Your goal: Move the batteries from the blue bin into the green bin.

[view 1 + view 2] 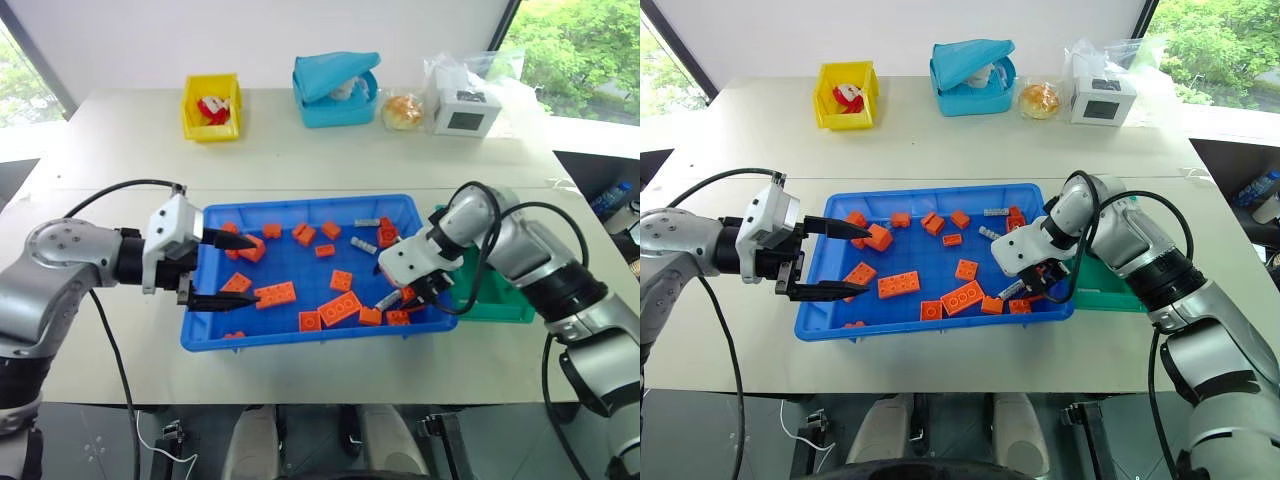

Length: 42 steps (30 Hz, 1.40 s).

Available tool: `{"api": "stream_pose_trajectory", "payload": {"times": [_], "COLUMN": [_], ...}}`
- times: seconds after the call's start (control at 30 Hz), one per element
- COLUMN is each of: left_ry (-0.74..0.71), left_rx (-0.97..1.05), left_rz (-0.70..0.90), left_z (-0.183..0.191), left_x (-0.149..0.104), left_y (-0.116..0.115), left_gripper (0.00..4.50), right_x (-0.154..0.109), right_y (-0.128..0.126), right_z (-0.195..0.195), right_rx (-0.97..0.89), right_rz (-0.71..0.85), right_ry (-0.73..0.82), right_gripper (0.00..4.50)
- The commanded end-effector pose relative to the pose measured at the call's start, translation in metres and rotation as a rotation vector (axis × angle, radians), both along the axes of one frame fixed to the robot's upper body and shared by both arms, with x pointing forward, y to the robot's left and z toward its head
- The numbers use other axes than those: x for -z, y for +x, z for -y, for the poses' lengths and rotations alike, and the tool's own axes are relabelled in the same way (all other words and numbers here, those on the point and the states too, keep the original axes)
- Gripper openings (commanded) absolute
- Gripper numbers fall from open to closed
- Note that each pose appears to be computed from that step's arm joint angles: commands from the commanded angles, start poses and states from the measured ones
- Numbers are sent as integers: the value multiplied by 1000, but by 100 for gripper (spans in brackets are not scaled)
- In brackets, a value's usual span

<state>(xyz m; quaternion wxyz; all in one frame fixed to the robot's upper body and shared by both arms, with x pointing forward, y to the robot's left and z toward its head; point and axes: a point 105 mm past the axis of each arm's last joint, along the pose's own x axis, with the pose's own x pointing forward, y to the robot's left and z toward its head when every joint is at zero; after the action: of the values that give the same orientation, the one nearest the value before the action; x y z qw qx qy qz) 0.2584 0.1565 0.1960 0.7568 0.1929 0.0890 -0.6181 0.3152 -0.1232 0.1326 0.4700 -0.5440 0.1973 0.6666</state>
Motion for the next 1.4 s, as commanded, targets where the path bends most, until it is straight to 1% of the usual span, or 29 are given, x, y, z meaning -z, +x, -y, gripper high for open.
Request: {"api": "stream_pose_trajectory", "payload": {"times": [0.03, 0.2, 0.3, 0.5, 0.57, 0.63, 0.73, 0.77, 0.83, 0.87, 0.93, 1.0, 1.07, 1.17, 1.27, 1.33, 1.4], "left_ry": [-9, -9, -10, -12, -14, -16, -19, -21, -24, -25, -26, -29, -30, -42, -47, -47, -49], "left_rx": [15, 13, 10, 17, 17, 19, 26, 29, 34, 38, 46, 56, 66, 85, 108, 117, 123], "left_rz": [32, 34, 36, 32, 32, 32, 32, 31, 31, 30, 30, 33, 39, 42, 45, 48, 54], "left_z": [3, 3, 3, 5, 5, 6, 7, 8, 8, 9, 10, 11, 12, 16, 20, 21, 22], "left_x": [-8, -9, -10, -9, -9, -8, -8, -7, -7, -6, -5, -6, -6, -8, -9, -10, -12], "left_y": [-4, -4, -4, -4, -3, -2, 0, 1, 3, 4, 6, 8, 11, 13, 15, 17, 19], "left_gripper": [450, 450, 450, 450, 450, 450, 450, 450, 450, 450, 450, 450, 450, 450, 450, 450, 450], "right_x": [-10, -1, 8, 12, 5, -12, -50, -67, -94, -105, -121, -126, -123, -105, -92, -88, -87], "right_y": [5, 5, 3, -6, -8, -8, -6, -4, -2, -2, -3, -6, -13, -26, -28, -26, -21], "right_z": [-2, -1, 0, -9, -13, -18, -17, -12, 2, 12, 37, 66, 92, 119, 134, 139, 140], "right_rx": [-21, -38, -43, -64, -48, -16, 69, 114, 201, 253, 353, 458, 557, 656, 742, 775, 782], "right_rz": [44, 30, 14, -23, -26, -27, -12, 5, 32, 47, 79, 107, 99, 79, 90, 108, 139], "right_ry": [3, -18, -29, -11, 24, 82, 192, 236, 299, 321, 337, 324, 303, 252, 234, 235, 239], "right_gripper": [383, 383, 307, 4, 1, 1, 1, 1, 1, 1, 1, 1, 1, 1, 1, 107, 194]}}
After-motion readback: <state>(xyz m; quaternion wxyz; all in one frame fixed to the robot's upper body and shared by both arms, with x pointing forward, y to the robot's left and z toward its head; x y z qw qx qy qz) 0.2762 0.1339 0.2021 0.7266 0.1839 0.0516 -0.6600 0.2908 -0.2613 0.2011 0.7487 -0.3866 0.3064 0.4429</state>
